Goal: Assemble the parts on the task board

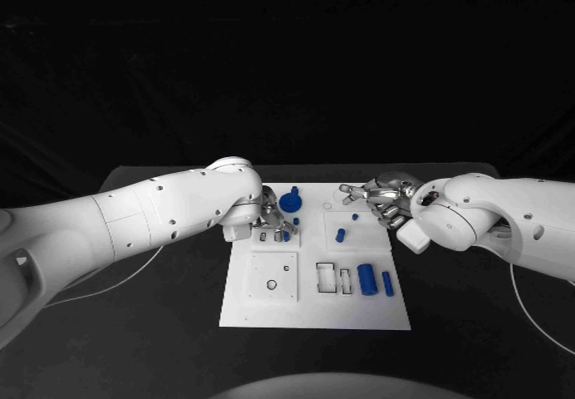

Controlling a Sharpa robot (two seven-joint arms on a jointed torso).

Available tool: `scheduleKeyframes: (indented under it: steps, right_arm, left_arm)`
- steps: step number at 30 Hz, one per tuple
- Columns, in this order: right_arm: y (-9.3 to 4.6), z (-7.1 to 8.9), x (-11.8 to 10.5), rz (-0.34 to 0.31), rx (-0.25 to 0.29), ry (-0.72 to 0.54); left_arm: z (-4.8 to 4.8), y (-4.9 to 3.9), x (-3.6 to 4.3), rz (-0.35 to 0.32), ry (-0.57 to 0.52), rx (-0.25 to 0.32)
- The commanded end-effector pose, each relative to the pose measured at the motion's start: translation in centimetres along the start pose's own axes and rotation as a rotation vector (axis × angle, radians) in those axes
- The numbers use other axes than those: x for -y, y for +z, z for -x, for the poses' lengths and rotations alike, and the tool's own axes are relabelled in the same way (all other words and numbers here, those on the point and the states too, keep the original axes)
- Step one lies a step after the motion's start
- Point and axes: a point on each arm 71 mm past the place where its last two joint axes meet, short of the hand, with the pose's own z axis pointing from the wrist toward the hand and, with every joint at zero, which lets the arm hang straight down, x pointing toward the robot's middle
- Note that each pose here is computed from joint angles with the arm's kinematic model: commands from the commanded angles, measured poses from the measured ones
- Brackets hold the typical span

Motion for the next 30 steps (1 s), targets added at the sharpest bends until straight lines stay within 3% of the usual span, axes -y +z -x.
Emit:
scheduleKeyframes:
  steps: [1,30]
  right_arm:
    - [0.04,-0.14,0.1,-0.006,-0.015,-0.014]
    - [0.09,-0.33,0.26,-0.018,-0.02,-0.014]
  left_arm:
    - [-0.16,0.02,0.3,-0.014,0.006,-0.016]
    - [-0.08,0.02,0.39,-0.022,-0.007,-0.003]
